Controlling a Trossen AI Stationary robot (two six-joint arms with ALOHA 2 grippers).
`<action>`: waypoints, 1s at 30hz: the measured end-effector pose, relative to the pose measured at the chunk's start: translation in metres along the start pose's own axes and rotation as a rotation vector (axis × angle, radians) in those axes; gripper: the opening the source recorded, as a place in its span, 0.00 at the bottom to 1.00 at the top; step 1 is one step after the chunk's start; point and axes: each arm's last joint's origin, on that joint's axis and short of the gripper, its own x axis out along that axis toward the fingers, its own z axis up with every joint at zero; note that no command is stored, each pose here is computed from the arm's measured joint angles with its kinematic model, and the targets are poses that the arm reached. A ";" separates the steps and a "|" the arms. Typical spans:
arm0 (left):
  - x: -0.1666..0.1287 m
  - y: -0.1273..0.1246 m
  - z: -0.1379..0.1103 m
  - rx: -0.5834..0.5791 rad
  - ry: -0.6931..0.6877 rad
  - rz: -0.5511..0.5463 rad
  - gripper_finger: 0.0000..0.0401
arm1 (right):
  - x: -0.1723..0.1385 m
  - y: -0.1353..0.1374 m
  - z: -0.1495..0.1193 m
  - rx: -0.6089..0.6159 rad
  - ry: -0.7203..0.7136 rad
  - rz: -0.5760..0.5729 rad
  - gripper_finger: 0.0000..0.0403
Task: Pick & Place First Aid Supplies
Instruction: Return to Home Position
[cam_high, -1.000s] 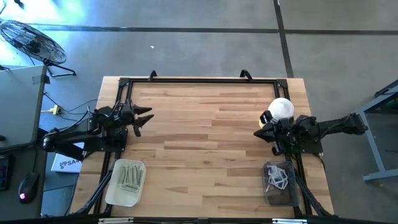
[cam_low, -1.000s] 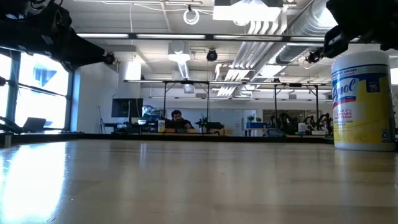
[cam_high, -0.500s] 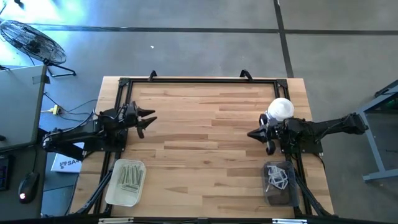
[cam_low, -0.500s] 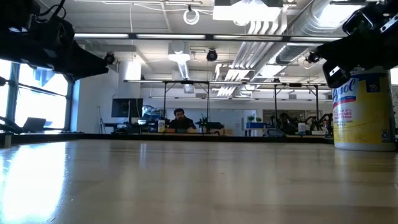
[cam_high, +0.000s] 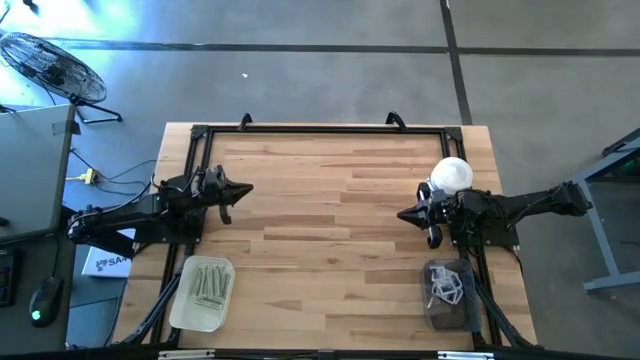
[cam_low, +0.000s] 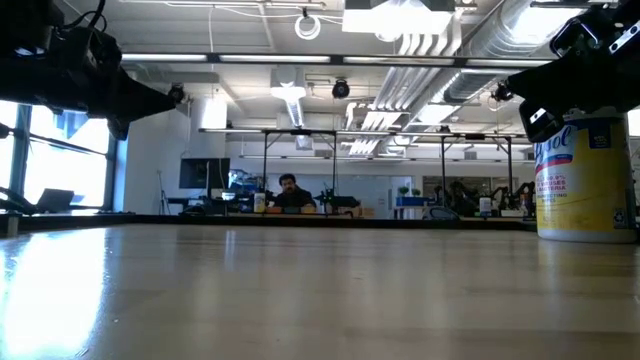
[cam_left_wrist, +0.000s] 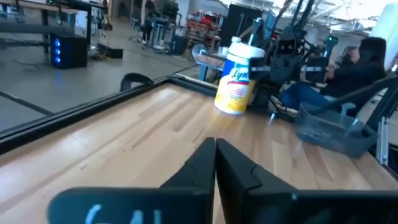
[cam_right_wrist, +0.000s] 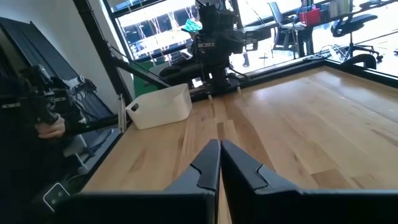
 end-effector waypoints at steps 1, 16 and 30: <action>0.000 0.000 0.000 0.000 -0.003 0.001 0.03 | 0.000 0.000 0.000 0.000 0.000 0.000 0.02; 0.000 -0.001 -0.002 -0.086 0.015 -0.041 0.15 | 0.000 0.000 0.000 0.000 0.000 0.000 0.02; 0.000 -0.001 -0.002 -0.086 0.016 -0.043 0.15 | 0.000 0.000 0.000 0.000 0.000 0.000 0.02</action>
